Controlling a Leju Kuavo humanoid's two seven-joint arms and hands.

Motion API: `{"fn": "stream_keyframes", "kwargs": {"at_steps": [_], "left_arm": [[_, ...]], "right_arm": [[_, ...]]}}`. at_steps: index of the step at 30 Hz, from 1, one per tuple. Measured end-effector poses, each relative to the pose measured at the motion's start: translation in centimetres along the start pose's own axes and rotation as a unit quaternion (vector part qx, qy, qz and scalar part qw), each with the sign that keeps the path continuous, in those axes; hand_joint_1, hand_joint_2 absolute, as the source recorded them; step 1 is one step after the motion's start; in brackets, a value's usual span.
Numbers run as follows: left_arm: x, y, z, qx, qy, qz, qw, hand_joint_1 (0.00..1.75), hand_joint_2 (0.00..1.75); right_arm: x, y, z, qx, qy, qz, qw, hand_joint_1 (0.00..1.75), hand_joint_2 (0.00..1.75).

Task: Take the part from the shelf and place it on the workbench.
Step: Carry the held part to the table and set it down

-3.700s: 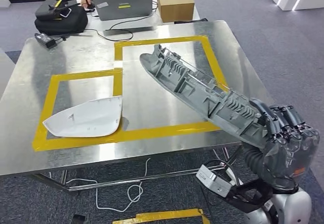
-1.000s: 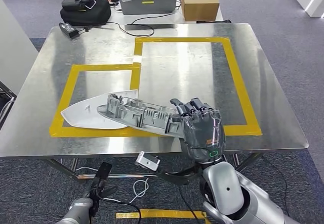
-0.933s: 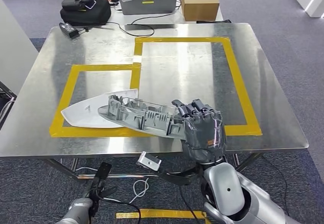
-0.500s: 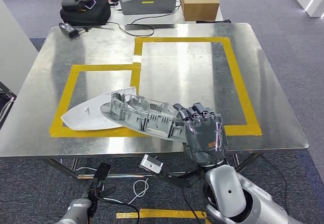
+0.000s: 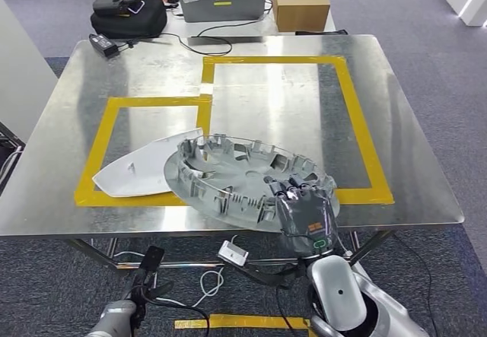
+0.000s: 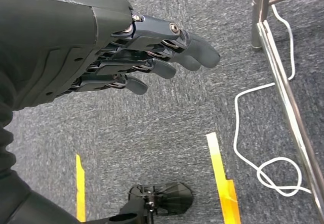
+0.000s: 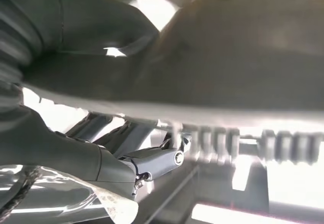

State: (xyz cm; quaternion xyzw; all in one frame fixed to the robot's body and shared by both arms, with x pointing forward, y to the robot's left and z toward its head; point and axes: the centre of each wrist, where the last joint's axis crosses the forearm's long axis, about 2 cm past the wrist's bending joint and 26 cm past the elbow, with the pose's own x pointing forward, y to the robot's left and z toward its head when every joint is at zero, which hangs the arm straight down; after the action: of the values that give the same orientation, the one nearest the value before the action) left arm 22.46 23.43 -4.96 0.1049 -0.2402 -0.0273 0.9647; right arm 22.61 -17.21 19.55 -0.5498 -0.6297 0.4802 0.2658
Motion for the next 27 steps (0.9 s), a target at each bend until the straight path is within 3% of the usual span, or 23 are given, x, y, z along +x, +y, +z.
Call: {"fn": "stream_keyframes", "kwargs": {"at_steps": [6,11,18,27], "left_arm": [[-0.1,0.1,0.0,0.0,0.007,-0.005,1.0,0.0,1.75],[0.0,0.1,0.0,0.001,0.006,-0.014,1.0,0.0,1.75],[0.3,0.0,0.0,0.005,0.007,-0.026,1.0,0.0,1.75],[0.2,-0.3,0.2,0.009,0.011,-0.047,0.999,0.0,1.75]], "right_arm": [[-3.4,4.5,0.3,0.112,0.097,0.009,0.989,1.75,1.75],[-5.8,6.7,1.2,0.159,0.169,0.018,0.973,1.75,1.75],[-7.0,7.1,1.2,0.173,0.21,0.023,0.962,1.75,1.75],[-7.2,6.8,0.5,0.158,0.216,0.016,0.963,1.75,1.75]]}}
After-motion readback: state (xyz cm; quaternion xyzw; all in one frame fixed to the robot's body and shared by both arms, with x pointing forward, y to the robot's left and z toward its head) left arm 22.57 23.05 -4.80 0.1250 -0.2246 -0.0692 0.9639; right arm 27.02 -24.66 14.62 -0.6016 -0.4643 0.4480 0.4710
